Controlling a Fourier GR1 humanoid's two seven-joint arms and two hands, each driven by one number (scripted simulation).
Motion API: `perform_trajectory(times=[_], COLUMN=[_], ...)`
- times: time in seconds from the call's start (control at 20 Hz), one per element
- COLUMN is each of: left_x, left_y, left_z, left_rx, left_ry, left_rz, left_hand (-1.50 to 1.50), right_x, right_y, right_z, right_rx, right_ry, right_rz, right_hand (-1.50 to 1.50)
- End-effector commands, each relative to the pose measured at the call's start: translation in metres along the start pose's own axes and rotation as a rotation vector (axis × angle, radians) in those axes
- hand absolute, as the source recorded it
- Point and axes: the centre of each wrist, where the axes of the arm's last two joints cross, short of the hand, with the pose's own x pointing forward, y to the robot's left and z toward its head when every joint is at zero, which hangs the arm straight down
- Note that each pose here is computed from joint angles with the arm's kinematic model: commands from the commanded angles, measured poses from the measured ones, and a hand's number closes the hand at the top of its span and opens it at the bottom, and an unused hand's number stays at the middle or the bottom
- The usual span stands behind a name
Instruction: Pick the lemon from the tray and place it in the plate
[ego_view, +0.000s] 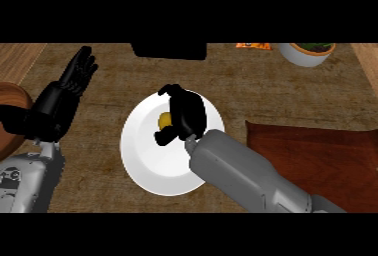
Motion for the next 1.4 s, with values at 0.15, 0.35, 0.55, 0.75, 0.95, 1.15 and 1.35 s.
perform_trajectory(times=[0.15, 0.35, 0.55, 0.75, 0.95, 1.15, 1.35], left_x=[0.012, -0.009, -0.009, -0.015, -0.005, -0.008, 0.001], left_y=[0.003, 0.009, -0.006, 0.014, 0.003, -0.002, 0.019], left_z=[-0.005, 0.005, 0.001, 0.007, 0.030, 0.022, 0.018], left_rx=[-0.010, -0.005, 0.003, 0.034, 0.063, 0.060, 0.058], left_ry=[-0.016, 0.002, 0.010, 0.014, 0.028, 0.015, 0.033], left_rz=[0.001, -0.001, 0.003, -0.012, 0.000, -0.011, -0.016], left_hand=[0.00, 0.00, 0.00, 0.00, 0.00, 0.00, 0.00], right_x=[-0.002, 0.004, 0.003, -0.009, -0.030, -0.073, -0.117], right_y=[0.005, -0.002, -0.005, -0.014, -0.025, -0.041, -0.065], right_z=[0.000, -0.004, -0.002, -0.010, -0.011, 0.004, 0.013], right_rx=[0.005, -0.139, -0.167, -0.195, -0.202, -0.229, -0.248], right_ry=[-0.048, -0.082, -0.085, -0.086, -0.046, -0.054, -0.100], right_rz=[-0.192, -0.322, -0.466, -0.561, -0.627, -0.685, -0.678], right_hand=[-1.50, -1.50, -1.50, -1.50, -1.50, -1.50, -1.50])
